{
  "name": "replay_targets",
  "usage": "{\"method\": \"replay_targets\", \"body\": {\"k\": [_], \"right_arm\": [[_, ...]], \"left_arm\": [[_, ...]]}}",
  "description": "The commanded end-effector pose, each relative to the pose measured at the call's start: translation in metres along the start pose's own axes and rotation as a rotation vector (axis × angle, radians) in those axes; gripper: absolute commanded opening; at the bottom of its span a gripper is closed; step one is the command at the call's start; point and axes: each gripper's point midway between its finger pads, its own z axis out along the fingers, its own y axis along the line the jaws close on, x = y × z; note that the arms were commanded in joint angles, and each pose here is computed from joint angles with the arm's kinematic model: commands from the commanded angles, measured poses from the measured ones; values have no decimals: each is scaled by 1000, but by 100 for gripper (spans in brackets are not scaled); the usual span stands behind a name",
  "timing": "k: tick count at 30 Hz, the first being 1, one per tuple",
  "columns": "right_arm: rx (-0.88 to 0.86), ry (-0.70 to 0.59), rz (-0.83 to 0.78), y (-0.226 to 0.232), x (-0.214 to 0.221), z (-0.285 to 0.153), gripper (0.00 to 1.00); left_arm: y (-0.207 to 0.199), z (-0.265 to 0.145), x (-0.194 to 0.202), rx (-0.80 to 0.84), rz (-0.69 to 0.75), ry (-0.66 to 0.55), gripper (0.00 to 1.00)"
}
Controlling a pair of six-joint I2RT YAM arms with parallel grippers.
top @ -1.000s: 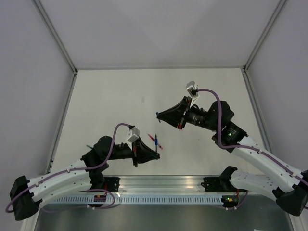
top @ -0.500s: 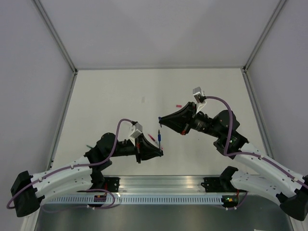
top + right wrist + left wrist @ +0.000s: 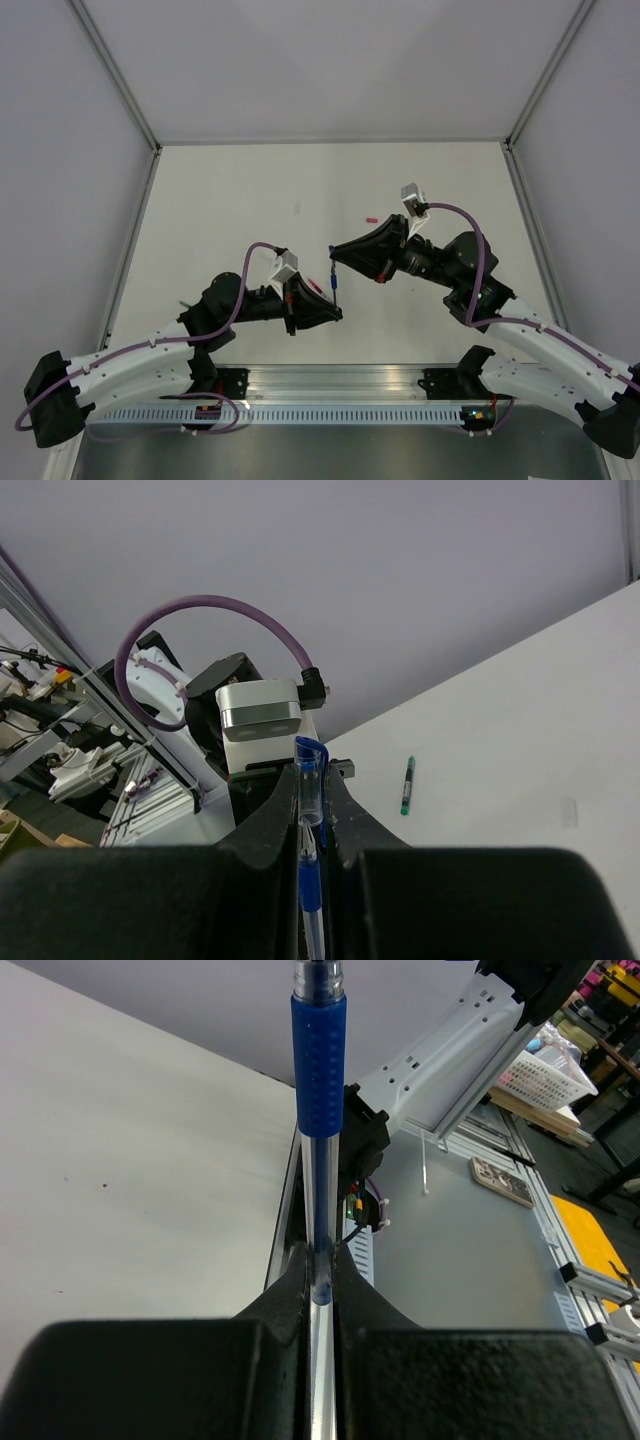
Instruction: Insert the pens into the pen caps
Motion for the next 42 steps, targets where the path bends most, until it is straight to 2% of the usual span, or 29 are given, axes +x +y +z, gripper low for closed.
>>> {"method": "replay_targets", "body": {"k": [1,20,24,33,42], "right_arm": [[-34,-38,-22,11,-8,-3,0],[-23,-8,-11,6,10,-9,0],[-52,-35,10,8,16,-12,0],[-64,-78,3,3,33,-17,0],[-41,-35,-21,-4,49,-21,0]], "left_arm": [[-10,5,-26,33,25,-62,2],[-11,7,-35,29,31,-84,2],[-10,9,-37,25,29,-90,2],[-2,8,-61,-53,9,-188,2],[4,5,-85,-125,1,-256,2]]}}
